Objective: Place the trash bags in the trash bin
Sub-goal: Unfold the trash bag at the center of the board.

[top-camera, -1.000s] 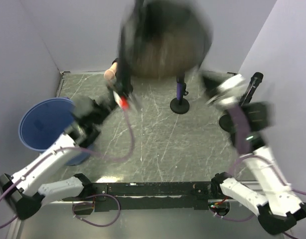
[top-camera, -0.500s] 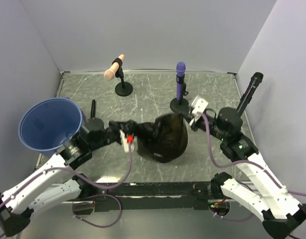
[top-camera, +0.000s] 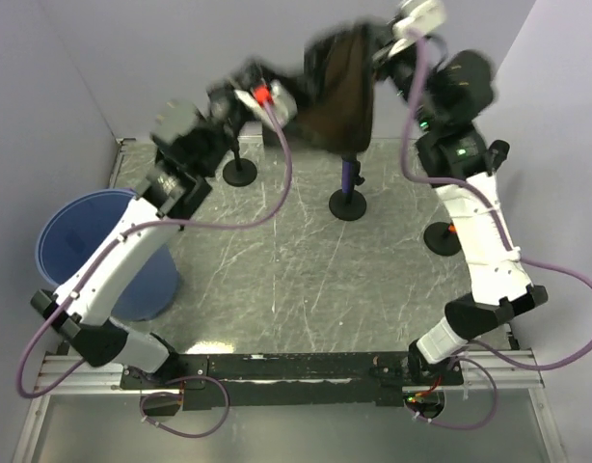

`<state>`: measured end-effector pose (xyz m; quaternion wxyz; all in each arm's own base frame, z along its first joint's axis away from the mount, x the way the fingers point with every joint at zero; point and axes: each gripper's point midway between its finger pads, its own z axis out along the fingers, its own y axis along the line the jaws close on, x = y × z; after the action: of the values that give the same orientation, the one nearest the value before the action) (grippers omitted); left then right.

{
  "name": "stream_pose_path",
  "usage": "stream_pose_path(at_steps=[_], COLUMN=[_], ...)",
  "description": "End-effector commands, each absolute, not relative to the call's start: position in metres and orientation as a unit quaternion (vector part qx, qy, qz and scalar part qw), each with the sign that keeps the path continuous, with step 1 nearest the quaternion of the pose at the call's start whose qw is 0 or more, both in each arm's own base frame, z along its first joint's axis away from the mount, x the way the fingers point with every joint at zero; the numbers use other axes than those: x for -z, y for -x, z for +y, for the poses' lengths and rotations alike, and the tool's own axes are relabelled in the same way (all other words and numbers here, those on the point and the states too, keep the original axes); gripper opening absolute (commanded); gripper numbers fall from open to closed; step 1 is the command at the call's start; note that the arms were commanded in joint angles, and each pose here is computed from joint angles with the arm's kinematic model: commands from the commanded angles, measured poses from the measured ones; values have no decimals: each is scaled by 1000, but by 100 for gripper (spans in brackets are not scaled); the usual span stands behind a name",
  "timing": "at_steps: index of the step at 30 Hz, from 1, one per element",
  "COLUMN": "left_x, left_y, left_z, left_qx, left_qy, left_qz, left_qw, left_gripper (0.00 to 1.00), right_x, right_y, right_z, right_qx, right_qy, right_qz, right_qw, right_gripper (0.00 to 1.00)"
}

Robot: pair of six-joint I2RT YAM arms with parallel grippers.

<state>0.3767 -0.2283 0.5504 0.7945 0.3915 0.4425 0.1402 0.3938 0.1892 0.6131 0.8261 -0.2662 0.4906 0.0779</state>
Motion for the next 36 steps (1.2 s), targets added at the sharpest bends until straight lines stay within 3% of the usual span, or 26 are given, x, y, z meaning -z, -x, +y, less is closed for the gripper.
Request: stream_pose_path(at_steps=[1, 3, 6, 7, 8, 9, 10, 12, 14, 16, 18, 25, 26, 28, 30, 33, 36], left_x=[-717, -726, -661, -602, -496, -405, -300, -206, -214, -245, -264, -305, -312, -323, -343, -381, -420], left_y=[-310, -299, -313, -326, -344, -336, -313, -241, -200, -184, -178, -198, -199, -197, -192, -185, -184], left_z=[-179, -179, -195, -209, -231, -240, -236, -211, -199, -196, -196, -201, -200, -199, -197, -190, -173], left_qx=[-188, -190, -137, -106, -74, -56, -40, -2, 30, 28, 19, 53, 55, 64, 84, 113, 125], left_qy=[-235, -225, -255, -299, -398, -492, -584, -683, -682, -660, -664, -617, -607, -592, -568, -532, -470], left_qz=[261, 228, 277, 333, 427, 471, 515, 511, 466, 409, 379, 476, 479, 483, 490, 521, 579], left_qw=[917, 928, 916, 888, 809, 730, 627, 523, 562, 629, 644, 625, 632, 642, 657, 658, 654], left_gripper=[1, 1, 1, 1, 1, 1, 1, 1, 1, 1, 1, 3, 13, 62, 88, 99, 99], right_x=[-766, -764, -651, -578, -493, -392, -296, -212, -226, -257, -278, -330, -335, -341, -355, -378, -402], right_y=[-277, -256, -299, -321, -336, -339, -321, -255, -207, -186, -178, -195, -199, -207, -215, -233, -250], right_z=[150, 154, 184, 192, 199, 198, 193, 181, 174, 175, 180, 190, 190, 190, 187, 182, 174], right_qx=[-29, -21, -32, -44, -64, -85, -111, -167, -208, -227, -240, -264, -263, -261, -252, -230, -205], right_qy=[238, 264, 326, 350, 376, 396, 418, 450, 450, 451, 462, 417, 407, 392, 376, 350, 325], right_qz=[243, 206, 307, 381, 470, 571, 658, 713, 682, 634, 616, 627, 629, 636, 636, 636, 632], right_qw=[940, 942, 894, 855, 796, 714, 616, 511, 537, 586, 591, 603, 608, 611, 625, 648, 673], right_gripper=[0, 0, 0, 0, 0, 0, 0, 0, 0, 0, 0, 0, 0, 0, 0, 0, 0])
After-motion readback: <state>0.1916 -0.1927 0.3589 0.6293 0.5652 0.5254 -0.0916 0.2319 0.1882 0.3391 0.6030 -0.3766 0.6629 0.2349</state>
